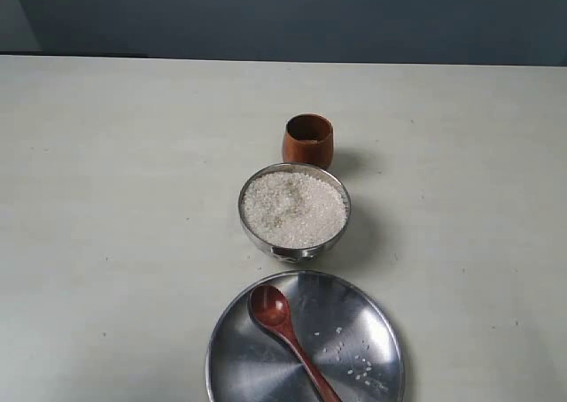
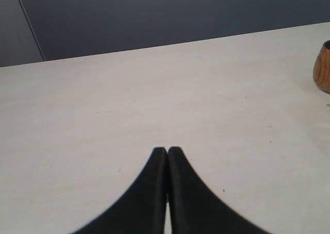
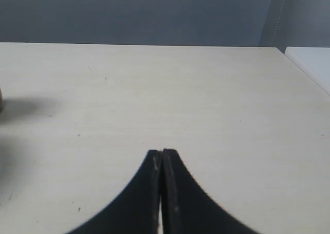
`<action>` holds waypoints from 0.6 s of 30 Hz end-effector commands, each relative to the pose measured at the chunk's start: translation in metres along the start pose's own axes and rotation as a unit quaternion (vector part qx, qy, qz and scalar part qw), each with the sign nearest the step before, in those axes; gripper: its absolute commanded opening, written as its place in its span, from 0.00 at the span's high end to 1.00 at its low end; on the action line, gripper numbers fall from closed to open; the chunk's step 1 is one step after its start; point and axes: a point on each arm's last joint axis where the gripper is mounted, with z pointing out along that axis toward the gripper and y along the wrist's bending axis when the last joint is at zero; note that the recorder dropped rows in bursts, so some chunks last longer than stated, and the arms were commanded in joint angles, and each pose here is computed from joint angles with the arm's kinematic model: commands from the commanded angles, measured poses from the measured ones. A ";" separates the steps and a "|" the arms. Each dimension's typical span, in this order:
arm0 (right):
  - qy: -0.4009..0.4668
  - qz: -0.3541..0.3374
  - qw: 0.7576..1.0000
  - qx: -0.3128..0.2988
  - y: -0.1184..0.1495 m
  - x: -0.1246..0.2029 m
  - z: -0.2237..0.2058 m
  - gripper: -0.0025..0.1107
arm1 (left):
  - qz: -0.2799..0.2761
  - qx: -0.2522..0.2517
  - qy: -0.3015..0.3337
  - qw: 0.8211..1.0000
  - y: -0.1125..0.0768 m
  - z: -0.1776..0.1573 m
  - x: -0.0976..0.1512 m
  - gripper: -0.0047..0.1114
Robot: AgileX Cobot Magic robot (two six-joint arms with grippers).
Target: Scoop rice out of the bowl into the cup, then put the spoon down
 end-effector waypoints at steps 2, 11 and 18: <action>-0.004 -0.002 1.000 0.003 0.000 0.000 0.000 0.98 | -0.002 0.002 -0.003 1.000 0.000 0.001 0.002 0.95; -0.004 -0.002 1.000 0.003 0.000 0.000 0.000 0.98 | 0.003 0.000 -0.002 1.000 0.000 0.001 0.002 0.95; -0.004 -0.002 1.000 0.003 0.000 0.000 0.000 0.98 | 0.003 0.000 -0.002 1.000 0.000 0.001 0.002 0.95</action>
